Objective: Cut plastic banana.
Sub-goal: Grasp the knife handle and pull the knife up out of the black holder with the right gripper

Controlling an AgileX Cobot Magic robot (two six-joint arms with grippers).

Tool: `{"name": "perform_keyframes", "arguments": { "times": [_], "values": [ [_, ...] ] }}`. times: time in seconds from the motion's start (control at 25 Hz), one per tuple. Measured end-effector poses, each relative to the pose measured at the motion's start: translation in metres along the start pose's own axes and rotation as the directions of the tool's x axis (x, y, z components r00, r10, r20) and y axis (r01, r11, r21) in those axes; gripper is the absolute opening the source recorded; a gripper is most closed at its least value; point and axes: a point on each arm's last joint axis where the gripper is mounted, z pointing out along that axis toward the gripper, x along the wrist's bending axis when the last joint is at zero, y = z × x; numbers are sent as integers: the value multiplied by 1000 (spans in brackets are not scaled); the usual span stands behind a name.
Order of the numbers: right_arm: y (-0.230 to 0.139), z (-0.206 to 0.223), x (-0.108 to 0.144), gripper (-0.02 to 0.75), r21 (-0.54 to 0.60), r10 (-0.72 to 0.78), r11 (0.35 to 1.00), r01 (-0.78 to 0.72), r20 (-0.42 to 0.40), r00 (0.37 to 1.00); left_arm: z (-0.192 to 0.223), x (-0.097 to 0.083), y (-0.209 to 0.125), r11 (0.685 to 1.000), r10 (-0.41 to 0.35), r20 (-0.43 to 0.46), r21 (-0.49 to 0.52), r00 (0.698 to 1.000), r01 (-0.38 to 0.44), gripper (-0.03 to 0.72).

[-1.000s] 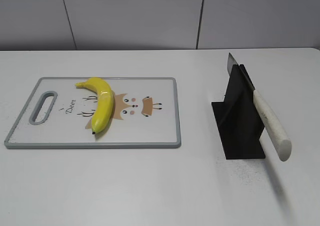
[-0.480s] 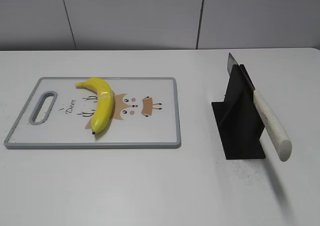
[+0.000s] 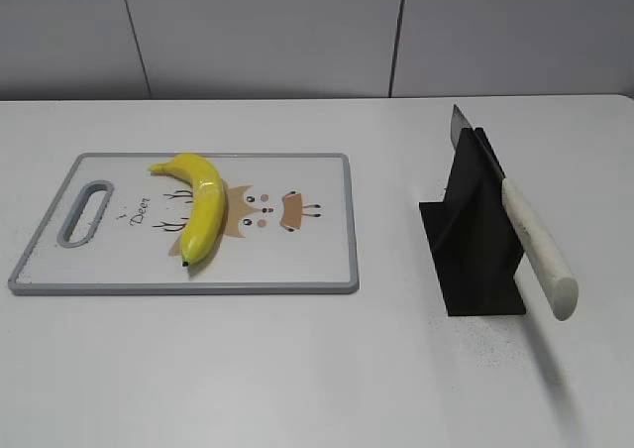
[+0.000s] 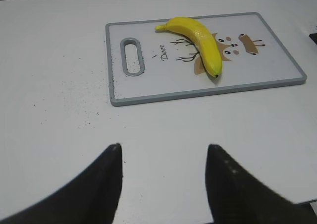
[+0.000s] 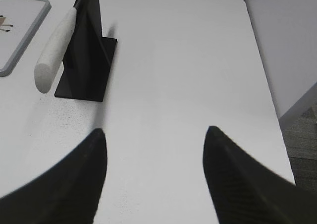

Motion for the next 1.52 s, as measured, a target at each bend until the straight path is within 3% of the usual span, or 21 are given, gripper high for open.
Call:
{"name": "perform_keyframes", "arguments": {
  "times": [0.48,0.68,0.76,1.12,1.28,1.52],
  "values": [
    [0,0,0,473,0,0,1000,0,0,1000,0,0,0,1000,0,0,0,1000,0,526],
    [8,12,0,630,94,8,996,-6,-21,1000,0,0,0,1000,0,0,0,1000,0,526],
    [17,19,0,647,142,11,990,-7,-30,999,0,0,0,1000,0,0,0,1000,0,526],
    [60,54,5,559,342,118,937,-75,-108,987,0,0,0,1000,0,0,0,1000,0,526],
    [77,77,12,551,439,225,888,-135,-159,961,0,0,0,1000,0,0,0,1000,0,526],
    [102,114,13,550,569,277,811,-138,-164,947,0,0,0,1000,0,0,0,1000,0,526]
  ]
}}
